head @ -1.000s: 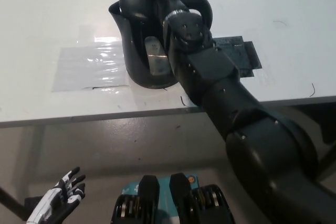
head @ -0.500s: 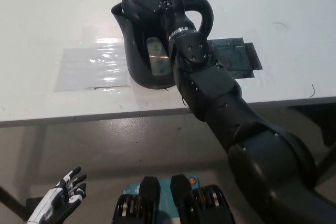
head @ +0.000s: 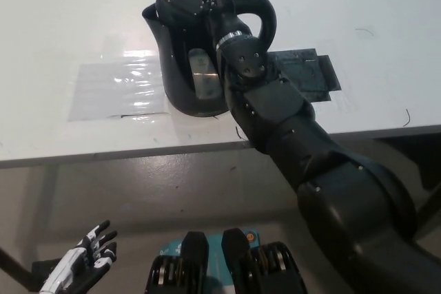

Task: The robot uses its right hand to push down on the lid of a kettle kept in the middle of the desk to close it

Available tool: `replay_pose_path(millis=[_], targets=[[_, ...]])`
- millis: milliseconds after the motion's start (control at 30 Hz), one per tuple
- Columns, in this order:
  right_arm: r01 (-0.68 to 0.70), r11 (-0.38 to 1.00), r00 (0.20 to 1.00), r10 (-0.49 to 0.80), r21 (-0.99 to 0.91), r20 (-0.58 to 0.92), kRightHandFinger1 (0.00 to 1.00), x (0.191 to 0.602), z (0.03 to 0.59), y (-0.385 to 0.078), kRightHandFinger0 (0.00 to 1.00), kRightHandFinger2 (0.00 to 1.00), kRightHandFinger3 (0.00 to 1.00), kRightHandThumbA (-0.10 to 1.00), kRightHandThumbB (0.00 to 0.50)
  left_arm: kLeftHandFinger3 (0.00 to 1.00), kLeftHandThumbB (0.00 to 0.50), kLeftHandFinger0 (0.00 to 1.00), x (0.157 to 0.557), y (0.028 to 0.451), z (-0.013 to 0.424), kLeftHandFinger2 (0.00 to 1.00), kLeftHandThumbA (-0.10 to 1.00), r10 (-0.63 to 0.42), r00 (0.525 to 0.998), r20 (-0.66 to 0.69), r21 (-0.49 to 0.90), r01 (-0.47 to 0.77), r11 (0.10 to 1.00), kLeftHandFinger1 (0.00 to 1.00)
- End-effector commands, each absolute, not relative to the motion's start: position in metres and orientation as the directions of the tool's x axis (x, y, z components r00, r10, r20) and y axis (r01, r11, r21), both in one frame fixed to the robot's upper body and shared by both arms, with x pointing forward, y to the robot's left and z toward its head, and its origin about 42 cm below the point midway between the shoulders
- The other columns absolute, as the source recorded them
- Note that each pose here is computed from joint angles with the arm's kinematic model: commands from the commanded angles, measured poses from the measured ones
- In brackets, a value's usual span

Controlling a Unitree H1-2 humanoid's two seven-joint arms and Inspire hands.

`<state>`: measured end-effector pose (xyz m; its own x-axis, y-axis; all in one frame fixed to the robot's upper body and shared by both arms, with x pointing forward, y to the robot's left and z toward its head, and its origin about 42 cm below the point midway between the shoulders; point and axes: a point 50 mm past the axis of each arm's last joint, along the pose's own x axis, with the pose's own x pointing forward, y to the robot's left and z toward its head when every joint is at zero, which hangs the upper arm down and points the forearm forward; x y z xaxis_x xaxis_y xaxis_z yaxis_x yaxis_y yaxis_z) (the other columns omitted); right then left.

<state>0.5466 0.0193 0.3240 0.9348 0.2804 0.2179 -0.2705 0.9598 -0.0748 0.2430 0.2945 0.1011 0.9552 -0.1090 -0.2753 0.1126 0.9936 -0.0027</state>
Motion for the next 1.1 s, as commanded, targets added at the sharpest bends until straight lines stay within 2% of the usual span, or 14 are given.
replay_pose_path(millis=[0,100,200,300,433,533,667,733,867,933,1067], targets=[[-0.287,0.945,0.946,0.306,-0.157,0.109,0.93,0.545,0.329,0.037,0.79,0.99,1.00,0.49,0.044,1.00,0.000,1.00,0.248,0.284,0.114,1.00,0.42,-0.158,0.961,-0.226,-0.005,0.162,0.987,1.00],[-0.294,0.943,0.944,0.313,-0.157,0.108,0.92,0.543,0.330,0.041,0.79,0.97,1.00,0.48,0.048,1.00,0.000,1.00,0.246,0.282,0.115,1.00,0.41,-0.170,0.960,-0.223,-0.011,0.172,0.985,1.00],[-0.313,0.939,0.941,0.327,-0.143,0.087,1.00,0.541,0.326,0.044,0.86,1.00,1.00,0.48,0.043,1.00,0.000,0.97,0.245,0.280,0.114,1.00,0.43,-0.183,0.959,-0.217,-0.012,0.185,0.983,1.00],[-0.315,0.940,0.943,0.325,-0.130,0.067,1.00,0.541,0.319,0.042,0.90,1.00,1.00,0.46,0.012,1.00,0.000,0.97,0.246,0.279,0.116,1.00,0.44,-0.186,0.958,-0.220,-0.010,0.188,0.982,1.00],[-0.291,0.952,0.955,0.295,-0.100,0.036,0.98,0.542,0.309,0.035,0.90,1.00,1.00,0.43,0.032,1.00,0.000,0.98,0.251,0.278,0.119,1.00,0.42,-0.194,0.957,-0.214,-0.014,0.196,0.981,1.00],[-0.282,0.958,0.959,0.282,-0.059,0.000,1.00,0.541,0.296,0.029,0.93,1.00,1.00,0.42,0.011,1.00,0.000,0.98,0.254,0.276,0.121,1.00,0.41,-0.191,0.958,-0.214,-0.008,0.194,0.981,1.00],[-0.269,0.963,0.961,0.270,0.027,-0.056,1.00,0.534,0.259,0.020,0.97,1.00,1.00,0.44,0.008,1.00,0.000,1.00,0.255,0.275,0.122,1.00,0.42,-0.193,0.958,-0.210,-0.003,0.197,0.980,1.00],[-0.241,0.970,0.964,0.244,0.041,-0.102,1.00,0.528,0.228,0.007,0.95,1.00,1.00,0.48,0.013,1.00,0.000,1.00,0.260,0.274,0.124,1.00,0.42,-0.198,0.959,-0.204,-0.004,0.201,0.980,1.00],[-0.204,0.977,0.963,0.211,0.056,-0.168,1.00,0.516,0.192,-0.003,0.97,1.00,1.00,0.40,0.000,1.00,0.000,1.00,0.263,0.274,0.128,1.00,0.43,-0.197,0.960,-0.200,0.007,0.202,0.979,1.00],[-0.196,0.980,0.954,0.200,0.040,-0.224,1.00,0.507,0.169,-0.009,0.98,1.00,1.00,0.41,0.000,1.00,0.000,0.99,0.263,0.274,0.129,1.00,0.43,-0.197,0.961,-0.195,0.014,0.203,0.979,1.00],[-0.178,0.984,0.946,0.179,0.028,-0.270,1.00,0.498,0.146,-0.018,0.95,1.00,1.00,0.48,0.041,1.00,0.000,1.00,0.265,0.274,0.131,1.00,0.42,-0.196,0.962,-0.191,0.016,0.202,0.979,1.00]])
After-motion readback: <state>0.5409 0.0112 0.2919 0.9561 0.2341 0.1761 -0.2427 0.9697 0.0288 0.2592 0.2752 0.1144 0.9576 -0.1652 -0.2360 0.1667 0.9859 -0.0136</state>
